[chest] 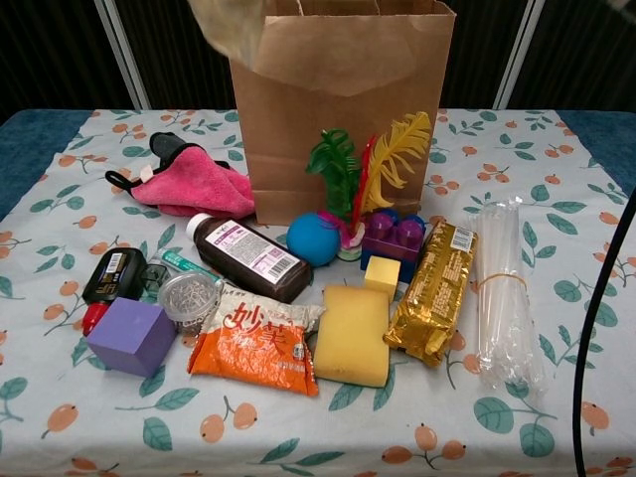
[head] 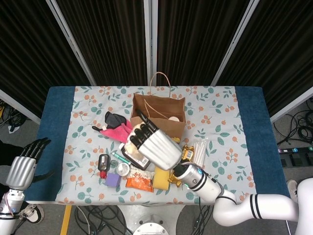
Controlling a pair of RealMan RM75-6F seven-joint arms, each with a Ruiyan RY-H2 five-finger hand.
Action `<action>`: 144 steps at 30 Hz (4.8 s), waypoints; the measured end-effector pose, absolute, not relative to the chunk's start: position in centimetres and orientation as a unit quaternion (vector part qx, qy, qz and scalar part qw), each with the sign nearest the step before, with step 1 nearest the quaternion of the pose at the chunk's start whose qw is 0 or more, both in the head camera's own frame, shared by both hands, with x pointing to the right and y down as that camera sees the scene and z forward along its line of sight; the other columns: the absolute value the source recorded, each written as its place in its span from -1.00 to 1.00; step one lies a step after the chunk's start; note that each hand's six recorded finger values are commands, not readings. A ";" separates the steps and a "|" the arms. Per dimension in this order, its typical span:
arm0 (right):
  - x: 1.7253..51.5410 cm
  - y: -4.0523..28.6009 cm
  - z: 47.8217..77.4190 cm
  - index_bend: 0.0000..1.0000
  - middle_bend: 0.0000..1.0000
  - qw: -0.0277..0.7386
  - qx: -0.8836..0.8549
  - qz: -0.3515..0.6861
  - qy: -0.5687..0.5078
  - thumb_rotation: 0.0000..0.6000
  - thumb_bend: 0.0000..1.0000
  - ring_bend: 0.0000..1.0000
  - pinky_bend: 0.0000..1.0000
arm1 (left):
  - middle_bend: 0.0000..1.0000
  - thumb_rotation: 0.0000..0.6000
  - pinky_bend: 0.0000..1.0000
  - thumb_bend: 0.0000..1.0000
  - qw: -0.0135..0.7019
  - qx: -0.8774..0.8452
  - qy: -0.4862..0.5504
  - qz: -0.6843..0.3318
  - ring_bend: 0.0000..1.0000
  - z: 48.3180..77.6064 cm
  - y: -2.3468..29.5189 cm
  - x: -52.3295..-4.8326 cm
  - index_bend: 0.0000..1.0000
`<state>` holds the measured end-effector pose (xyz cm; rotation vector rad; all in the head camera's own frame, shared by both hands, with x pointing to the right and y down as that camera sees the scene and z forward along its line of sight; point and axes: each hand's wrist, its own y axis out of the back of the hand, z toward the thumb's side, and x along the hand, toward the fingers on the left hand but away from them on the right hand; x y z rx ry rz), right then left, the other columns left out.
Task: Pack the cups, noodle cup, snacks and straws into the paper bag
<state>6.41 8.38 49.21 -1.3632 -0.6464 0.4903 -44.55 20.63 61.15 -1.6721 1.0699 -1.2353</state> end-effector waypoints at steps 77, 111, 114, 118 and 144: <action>10.0 1.5 56.4 -0.73 -0.56 0.793 -0.406 0.412 -0.191 1.00 -1.00 -0.89 -1.00 | -0.57 1.00 -0.59 -0.79 0.371 -0.669 0.441 -0.469 -0.70 61.5 19.6 -45.3 -0.65; 28.3 10.3 54.5 -0.44 -0.47 0.562 -0.664 0.429 -0.244 1.00 -1.00 -0.74 -1.00 | -0.57 1.00 -0.59 -0.79 0.394 -0.678 0.408 -0.468 -0.70 61.7 20.4 -42.2 -0.65; 30.2 11.9 57.3 -0.37 -0.44 0.537 -0.691 0.441 -0.199 1.00 -1.00 -0.73 -1.00 | -0.57 1.00 -0.59 -0.79 0.398 -0.676 0.405 -0.470 -0.70 61.6 20.6 -42.1 -0.65; 30.9 14.5 61.2 -0.33 -0.41 0.515 -0.722 0.441 -0.138 1.00 -1.00 -0.72 -1.00 | -0.57 1.00 -0.59 -0.79 0.399 -0.670 0.405 -0.477 -0.70 61.4 20.8 -42.5 -0.65; 28.1 18.4 67.9 -0.22 -0.36 0.496 -0.761 0.411 -0.077 1.00 -1.00 -0.68 -1.00 | -0.57 1.00 -0.59 -0.79 0.407 -0.661 0.408 -0.481 -0.70 61.6 20.7 -43.4 -0.65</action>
